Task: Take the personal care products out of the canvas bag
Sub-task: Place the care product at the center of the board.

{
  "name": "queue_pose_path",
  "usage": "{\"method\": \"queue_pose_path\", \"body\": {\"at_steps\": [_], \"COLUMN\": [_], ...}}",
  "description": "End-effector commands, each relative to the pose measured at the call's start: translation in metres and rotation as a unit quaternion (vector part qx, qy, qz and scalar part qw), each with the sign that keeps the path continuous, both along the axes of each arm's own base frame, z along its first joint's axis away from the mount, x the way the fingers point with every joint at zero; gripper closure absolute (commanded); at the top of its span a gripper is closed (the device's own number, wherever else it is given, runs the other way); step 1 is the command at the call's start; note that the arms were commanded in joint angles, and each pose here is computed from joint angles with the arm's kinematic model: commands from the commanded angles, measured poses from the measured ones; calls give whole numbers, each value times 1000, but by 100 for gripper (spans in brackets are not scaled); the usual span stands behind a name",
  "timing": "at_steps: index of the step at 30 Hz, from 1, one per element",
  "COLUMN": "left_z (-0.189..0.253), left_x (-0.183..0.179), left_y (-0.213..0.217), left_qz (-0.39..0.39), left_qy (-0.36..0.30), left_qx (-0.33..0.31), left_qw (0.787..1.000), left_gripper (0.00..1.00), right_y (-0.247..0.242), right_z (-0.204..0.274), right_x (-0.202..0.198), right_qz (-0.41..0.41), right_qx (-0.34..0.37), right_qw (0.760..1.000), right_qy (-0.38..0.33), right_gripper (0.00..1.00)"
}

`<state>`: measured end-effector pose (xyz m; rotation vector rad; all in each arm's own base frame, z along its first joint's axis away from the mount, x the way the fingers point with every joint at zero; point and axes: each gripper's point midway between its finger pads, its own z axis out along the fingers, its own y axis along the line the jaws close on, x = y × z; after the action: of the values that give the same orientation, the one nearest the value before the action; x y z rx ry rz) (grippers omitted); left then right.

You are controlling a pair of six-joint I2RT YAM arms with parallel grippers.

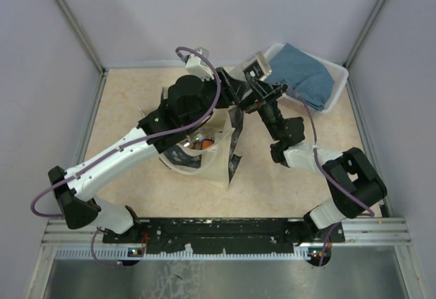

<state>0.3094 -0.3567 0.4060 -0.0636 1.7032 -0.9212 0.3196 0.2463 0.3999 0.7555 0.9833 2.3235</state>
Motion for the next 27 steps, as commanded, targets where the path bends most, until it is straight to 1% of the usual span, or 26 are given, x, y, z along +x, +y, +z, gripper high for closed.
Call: {"method": "queue_pose_path", "body": {"at_steps": [1, 3, 6, 11, 15, 16, 19, 22, 27], "left_z": [-6, -5, -1, 2, 1, 1, 2, 3, 5], "left_x": [9, 9, 8, 8, 8, 8, 9, 10, 13], "left_y": [20, 20, 22, 23, 22, 22, 19, 15, 7], "left_qz": [30, 31, 33, 32, 31, 31, 29, 24, 15], "left_qy": [-23, -24, -28, -32, -32, -33, -34, -34, -35], "left_qx": [51, 49, 48, 49, 51, 50, 49, 49, 49], "left_qw": [998, 998, 998, 998, 998, 998, 998, 998, 998], "left_gripper": [100, 100, 100, 100, 100, 100, 100, 100, 100], "right_y": [-16, -14, -12, -12, -16, -17, -26, -41, -75], "right_z": [55, 47, 33, 5, -13, -22, -35, -48, -87], "right_x": [-58, -53, -45, -29, -20, -15, -9, -5, -6], "right_qz": [18, 8, -14, -61, -107, -122, -166, -210, -267], "right_qx": [41, 24, -7, -75, -146, -171, -240, -294, -342], "right_qw": [992, 994, 996, 995, 983, 978, 956, 930, 893], "right_qy": [-122, -110, -86, -38, -8, 9, 32, 61, 121], "right_gripper": [78, 64, 47, 30, 26, 24, 23, 22, 21]}}
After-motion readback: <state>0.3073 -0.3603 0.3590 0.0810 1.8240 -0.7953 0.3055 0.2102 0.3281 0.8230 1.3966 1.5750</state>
